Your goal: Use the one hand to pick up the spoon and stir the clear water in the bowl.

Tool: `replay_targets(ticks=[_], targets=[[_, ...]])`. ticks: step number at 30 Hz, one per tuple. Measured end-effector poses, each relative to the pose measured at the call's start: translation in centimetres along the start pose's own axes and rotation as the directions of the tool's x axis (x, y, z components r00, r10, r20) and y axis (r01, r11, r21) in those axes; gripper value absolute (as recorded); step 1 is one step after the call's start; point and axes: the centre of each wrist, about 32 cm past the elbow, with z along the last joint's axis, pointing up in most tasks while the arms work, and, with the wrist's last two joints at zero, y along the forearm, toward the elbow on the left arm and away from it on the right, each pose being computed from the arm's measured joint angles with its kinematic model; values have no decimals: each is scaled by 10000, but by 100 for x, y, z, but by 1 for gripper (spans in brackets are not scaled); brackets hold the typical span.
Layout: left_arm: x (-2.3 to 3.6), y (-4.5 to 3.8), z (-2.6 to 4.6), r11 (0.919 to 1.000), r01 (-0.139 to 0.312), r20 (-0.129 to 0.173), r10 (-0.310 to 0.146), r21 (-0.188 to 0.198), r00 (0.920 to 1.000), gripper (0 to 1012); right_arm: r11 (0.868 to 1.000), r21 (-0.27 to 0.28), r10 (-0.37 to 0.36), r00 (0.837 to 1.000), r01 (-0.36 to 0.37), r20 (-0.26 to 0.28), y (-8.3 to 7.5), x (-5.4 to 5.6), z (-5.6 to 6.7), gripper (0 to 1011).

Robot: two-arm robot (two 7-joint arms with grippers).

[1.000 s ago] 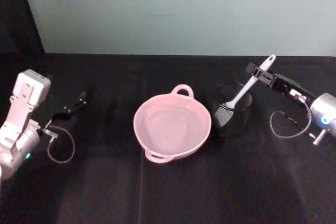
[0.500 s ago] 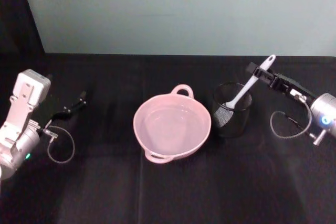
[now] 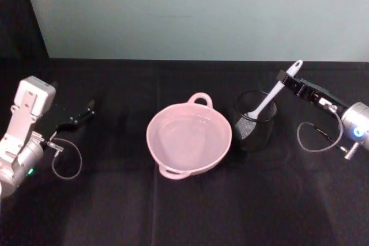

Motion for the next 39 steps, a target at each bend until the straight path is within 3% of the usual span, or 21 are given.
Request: replay_targets(ticks=[5, 10, 19, 20, 22, 23, 26, 29, 30, 32, 33, 35, 36, 38, 39], targets=[[0, 0, 0, 10000, 1, 0, -1, -1, 10000, 1011, 10000, 2, -5, 10000, 5, 5, -2, 0, 0, 224], [0, 0, 0, 10000, 1, -1, -1, 1, 10000, 1011, 10000, 1, -3, 10000, 3, 7, -2, -1, 0, 117], [0, 0, 0, 10000, 1, 0, -1, 0, 10000, 1011, 10000, 1, -5, 10000, 5, 7, -2, -1, 0, 117], [0, 0, 0, 10000, 1, -1, -1, 0, 10000, 1011, 10000, 26, 24, 9998, -25, 187, -10, -13, 9, 117], [0, 0, 0, 10000, 1, -1, -1, 0, 10000, 1011, 9992, 156, 347, 9906, -371, 1323, -63, -101, 105, 117], [0, 0, 0, 10000, 1, -1, -1, 0, 10000, 1011, 9992, 156, 347, 9906, -371, 1323, -63, -101, 105, 117], [0, 0, 0, 10000, 0, -1, 0, 0, 10000, 1011, 9971, 71, 716, 9613, -762, 2660, -148, -238, 290, 117], [0, 0, 0, 10000, 1, -1, -1, 0, 10000, 1011, 9955, -20, 901, 9399, -947, 3294, -205, -322, 409, 116], [0, 0, 0, 10000, 0, 0, 0, 0, 10000, 1011, 9938, -117, 1069, 9216, -1105, 3732, -241, -386, 490, 117], [0, 0, 0, 10000, 1, 0, -1, 1, 10000, 1011, 9918, -204, 1233, 9012, -1263, 4156, -276, -447, 566, 117], [-1, 0, 0, 10000, 1, -1, -1, 0, 10000, 1011, 9892, -306, 1415, 8793, -1433, 4547, -310, -506, 643, 117], [0, 0, 0, 10000, 0, -1, 0, 0, 10000, 1011, 9864, -399, 1586, 8583, -1596, 4880, -335, -563, 712, 117], [0, 0, 0, 10000, 0, 0, 0, 0, 10000, 1011, 9829, -506, 1774, 8366, -1771, 5183, -355, -618, 788, 117], [0, 0, 0, 10000, 0, -1, 0, 0, 10000, 1011, 9797, -584, 1925, 8173, -1919, 5431, -369, -668, 859, 117], [0, 0, 0, 10000, 0, 0, 0, 0, 10000, 1011, 9762, -671, 2074, 7987, -2061, 5648, -379, -720, 931, 117]])
